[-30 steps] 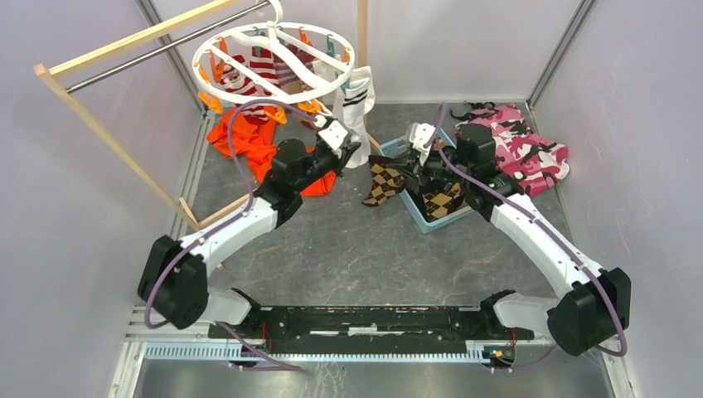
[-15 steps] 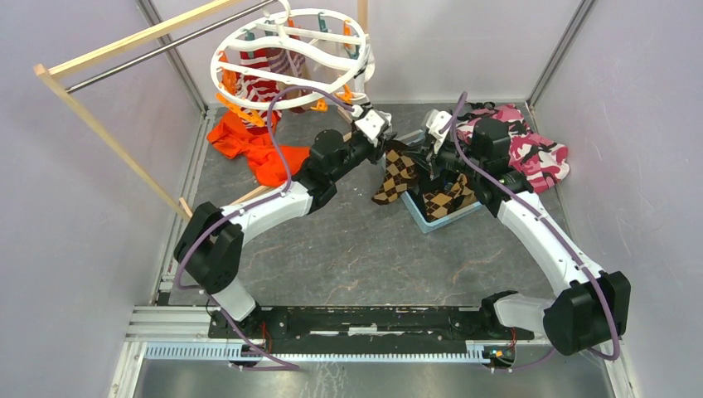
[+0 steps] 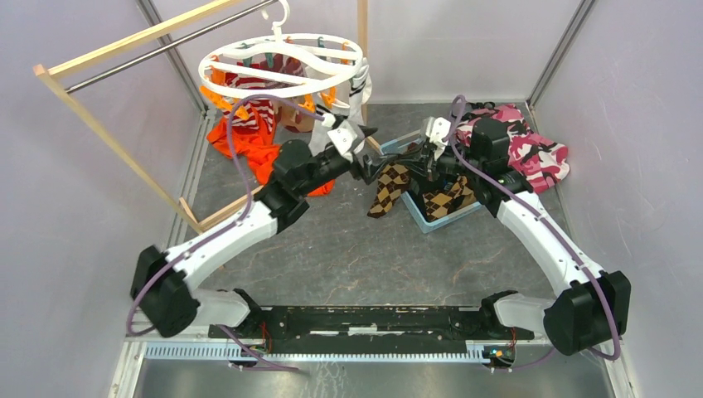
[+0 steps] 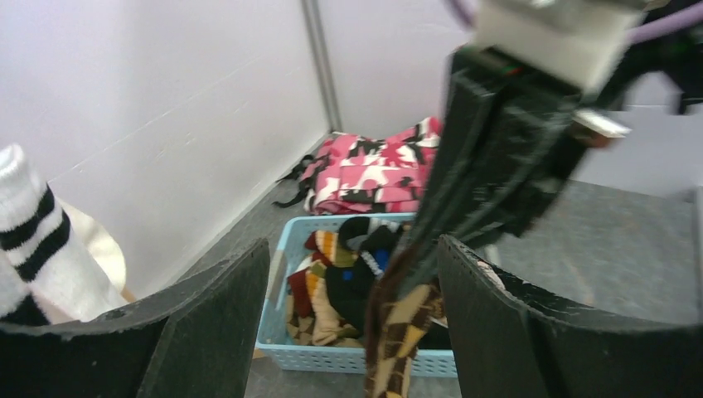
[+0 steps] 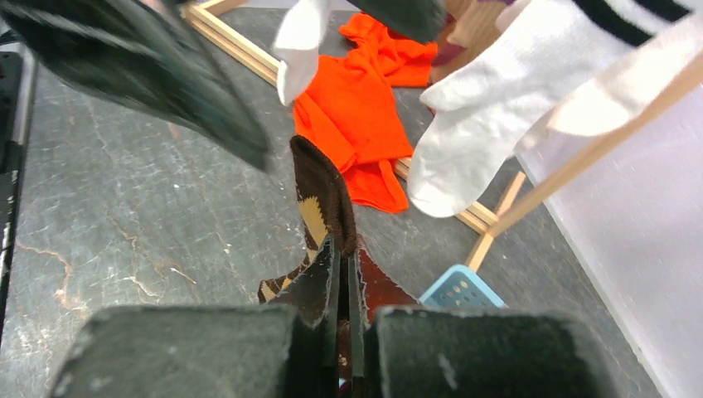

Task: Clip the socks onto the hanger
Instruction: Rotate the hanger at the clothesline.

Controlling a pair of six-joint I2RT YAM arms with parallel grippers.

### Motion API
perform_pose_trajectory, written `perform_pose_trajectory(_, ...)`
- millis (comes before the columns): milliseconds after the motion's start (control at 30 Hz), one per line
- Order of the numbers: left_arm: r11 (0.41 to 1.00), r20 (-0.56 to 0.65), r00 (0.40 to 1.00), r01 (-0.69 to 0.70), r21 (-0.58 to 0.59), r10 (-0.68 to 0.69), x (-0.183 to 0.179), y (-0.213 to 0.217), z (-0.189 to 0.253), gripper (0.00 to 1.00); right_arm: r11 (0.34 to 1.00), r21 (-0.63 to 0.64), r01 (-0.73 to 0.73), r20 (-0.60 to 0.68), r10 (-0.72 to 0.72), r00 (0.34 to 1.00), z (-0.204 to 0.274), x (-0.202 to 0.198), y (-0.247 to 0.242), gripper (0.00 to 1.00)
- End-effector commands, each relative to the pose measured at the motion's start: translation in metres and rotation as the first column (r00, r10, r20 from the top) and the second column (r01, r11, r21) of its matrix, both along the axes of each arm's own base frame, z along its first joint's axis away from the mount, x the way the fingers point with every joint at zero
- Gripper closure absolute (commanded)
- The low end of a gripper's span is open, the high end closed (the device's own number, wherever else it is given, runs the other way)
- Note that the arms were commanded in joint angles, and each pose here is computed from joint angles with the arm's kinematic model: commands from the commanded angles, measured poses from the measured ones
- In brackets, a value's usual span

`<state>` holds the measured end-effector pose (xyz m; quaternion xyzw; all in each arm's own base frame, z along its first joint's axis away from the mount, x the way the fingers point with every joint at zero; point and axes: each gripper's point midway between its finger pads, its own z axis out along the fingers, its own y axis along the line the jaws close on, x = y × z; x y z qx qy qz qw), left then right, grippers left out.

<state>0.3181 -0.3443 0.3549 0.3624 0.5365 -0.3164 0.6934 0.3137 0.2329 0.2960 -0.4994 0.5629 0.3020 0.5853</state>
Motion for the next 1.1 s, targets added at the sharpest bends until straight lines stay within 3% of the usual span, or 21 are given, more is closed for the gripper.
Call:
perform_pose_trajectory(0,0.993,-0.062,0.991,0.119,0.025,-0.117,-0.057,0.013,0.0,0.2,0.988,0.006,-0.156,0.131,0.154,0.979,0.033,-0.026,0.014,1.0)
perform_pose_trajectory(333,0.992,-0.163,0.984,0.085,0.093,-0.069,-0.117,0.078,-0.018,0.12,0.943,-0.067,-0.326,0.212,0.333,0.919,0.035,-0.08,0.063,1.0)
perform_pose_trajectory(533,0.993,-0.11,0.989,-0.092,0.079,0.1,-0.118,0.12,-0.009,0.07,0.957,-0.009,-0.289,0.186,0.285,0.94,0.054,-0.078,0.095,1.0)
perform_pose_trajectory(667,0.98,-0.146,0.971,-0.176,0.09,0.188,-0.113,0.136,-0.001,0.06,0.975,0.008,-0.222,0.14,0.219,0.966,0.057,-0.064,0.116,1.0)
perform_pose_trajectory(833,0.907,-0.198,0.891,-0.375,0.189,0.409,-0.111,0.187,0.002,0.05,0.99,0.009,-0.144,0.111,0.142,0.984,0.062,-0.043,0.136,1.0)
perform_pose_trajectory(967,0.837,-0.192,0.815,-0.527,0.145,0.547,-0.122,0.237,0.021,0.05,0.988,0.024,-0.152,0.121,0.148,0.982,0.065,-0.046,0.147,1.0)
perform_pose_trajectory(1067,0.818,-0.207,0.793,-0.569,0.087,0.573,-0.132,0.254,0.03,0.05,0.984,0.047,-0.175,0.133,0.167,0.977,0.072,-0.053,0.158,1.0)
